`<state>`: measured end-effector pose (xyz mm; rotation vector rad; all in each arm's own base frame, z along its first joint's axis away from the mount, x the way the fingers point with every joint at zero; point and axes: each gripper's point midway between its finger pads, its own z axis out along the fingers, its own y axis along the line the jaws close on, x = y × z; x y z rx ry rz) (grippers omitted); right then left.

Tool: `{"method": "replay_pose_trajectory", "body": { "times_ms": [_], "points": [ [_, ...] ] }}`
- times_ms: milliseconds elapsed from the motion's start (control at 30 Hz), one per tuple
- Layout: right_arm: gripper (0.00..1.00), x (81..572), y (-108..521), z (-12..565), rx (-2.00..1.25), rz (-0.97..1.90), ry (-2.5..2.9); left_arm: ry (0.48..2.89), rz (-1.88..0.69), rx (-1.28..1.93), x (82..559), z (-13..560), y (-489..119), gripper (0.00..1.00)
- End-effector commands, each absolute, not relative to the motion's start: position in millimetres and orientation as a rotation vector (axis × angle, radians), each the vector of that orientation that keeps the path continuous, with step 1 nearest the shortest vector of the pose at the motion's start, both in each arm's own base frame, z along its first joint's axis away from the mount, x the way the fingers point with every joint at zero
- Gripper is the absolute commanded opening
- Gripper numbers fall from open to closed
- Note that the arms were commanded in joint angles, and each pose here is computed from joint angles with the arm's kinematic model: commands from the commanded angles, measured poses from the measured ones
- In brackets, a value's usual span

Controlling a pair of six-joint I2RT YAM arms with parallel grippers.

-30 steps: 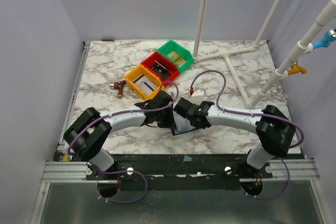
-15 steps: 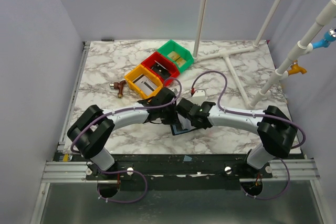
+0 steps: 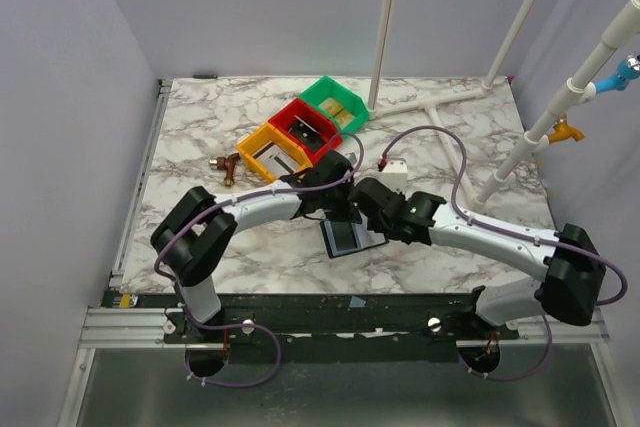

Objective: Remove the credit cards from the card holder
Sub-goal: Remove the credit card from the card holder.

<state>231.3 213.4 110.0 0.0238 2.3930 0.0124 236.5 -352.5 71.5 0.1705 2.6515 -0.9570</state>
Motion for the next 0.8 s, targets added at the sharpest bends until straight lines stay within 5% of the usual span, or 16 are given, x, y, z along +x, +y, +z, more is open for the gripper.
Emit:
{"method": "replay_pose_trajectory", "body": {
  "times_ms": [0, 767],
  "points": [
    [0.34, 229.1, 219.4, 119.4, 0.059, 0.102, 2.386, 2.666, -0.992, 0.236, 237.2, 72.5, -371.6, 0.02],
    [0.14, 227.9, 227.9, 48.7, 0.167, 0.211, 2.482, 2.687, -0.959, 0.25, 253.0, 69.3, -380.7, 0.06]
  ]
}}
